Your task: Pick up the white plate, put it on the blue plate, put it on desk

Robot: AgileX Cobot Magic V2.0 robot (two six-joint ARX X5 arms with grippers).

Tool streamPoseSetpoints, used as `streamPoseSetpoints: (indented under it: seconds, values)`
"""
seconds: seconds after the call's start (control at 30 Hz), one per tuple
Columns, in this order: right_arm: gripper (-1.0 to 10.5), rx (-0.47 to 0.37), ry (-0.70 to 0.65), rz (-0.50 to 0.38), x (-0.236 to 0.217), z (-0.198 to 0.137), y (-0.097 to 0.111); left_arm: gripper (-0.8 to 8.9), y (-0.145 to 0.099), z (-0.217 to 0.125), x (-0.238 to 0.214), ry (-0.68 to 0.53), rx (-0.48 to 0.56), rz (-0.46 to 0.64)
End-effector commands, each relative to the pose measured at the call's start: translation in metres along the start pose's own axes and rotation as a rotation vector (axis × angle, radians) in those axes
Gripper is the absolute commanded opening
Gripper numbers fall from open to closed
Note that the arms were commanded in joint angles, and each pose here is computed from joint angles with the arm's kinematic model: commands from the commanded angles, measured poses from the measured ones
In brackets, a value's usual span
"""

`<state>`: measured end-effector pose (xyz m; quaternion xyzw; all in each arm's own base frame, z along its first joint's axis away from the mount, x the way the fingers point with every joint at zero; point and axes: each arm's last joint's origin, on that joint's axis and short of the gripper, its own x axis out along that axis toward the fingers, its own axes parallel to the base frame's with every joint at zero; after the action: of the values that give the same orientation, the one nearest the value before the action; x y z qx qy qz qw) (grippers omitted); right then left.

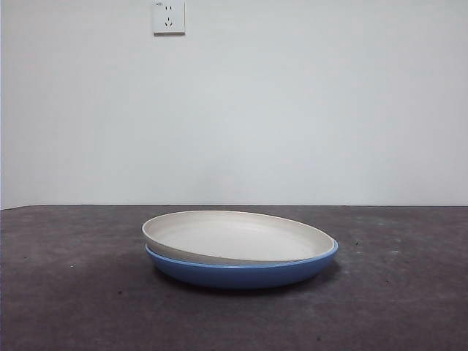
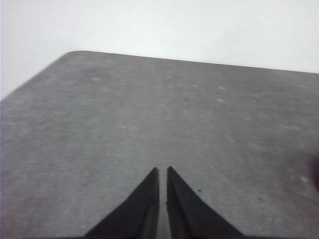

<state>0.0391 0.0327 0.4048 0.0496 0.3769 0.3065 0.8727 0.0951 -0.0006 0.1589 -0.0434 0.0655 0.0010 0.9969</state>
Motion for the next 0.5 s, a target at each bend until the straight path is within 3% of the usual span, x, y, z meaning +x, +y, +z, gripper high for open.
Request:
streamPoseSetpoints:
  seconds: [0.03,0.5]
  values:
    - [0.2,0.005,0.019,-0.003,-0.0024,-0.0003,0.0006,0.26,0.0018,-0.0097,0.0018,0.046,-0.006,0.035]
    - [0.2,0.005,0.019,-0.003,-0.0024,-0.0003,0.0006,0.26,0.0018,-0.0096,0.0018,0.045,-0.006,0.035]
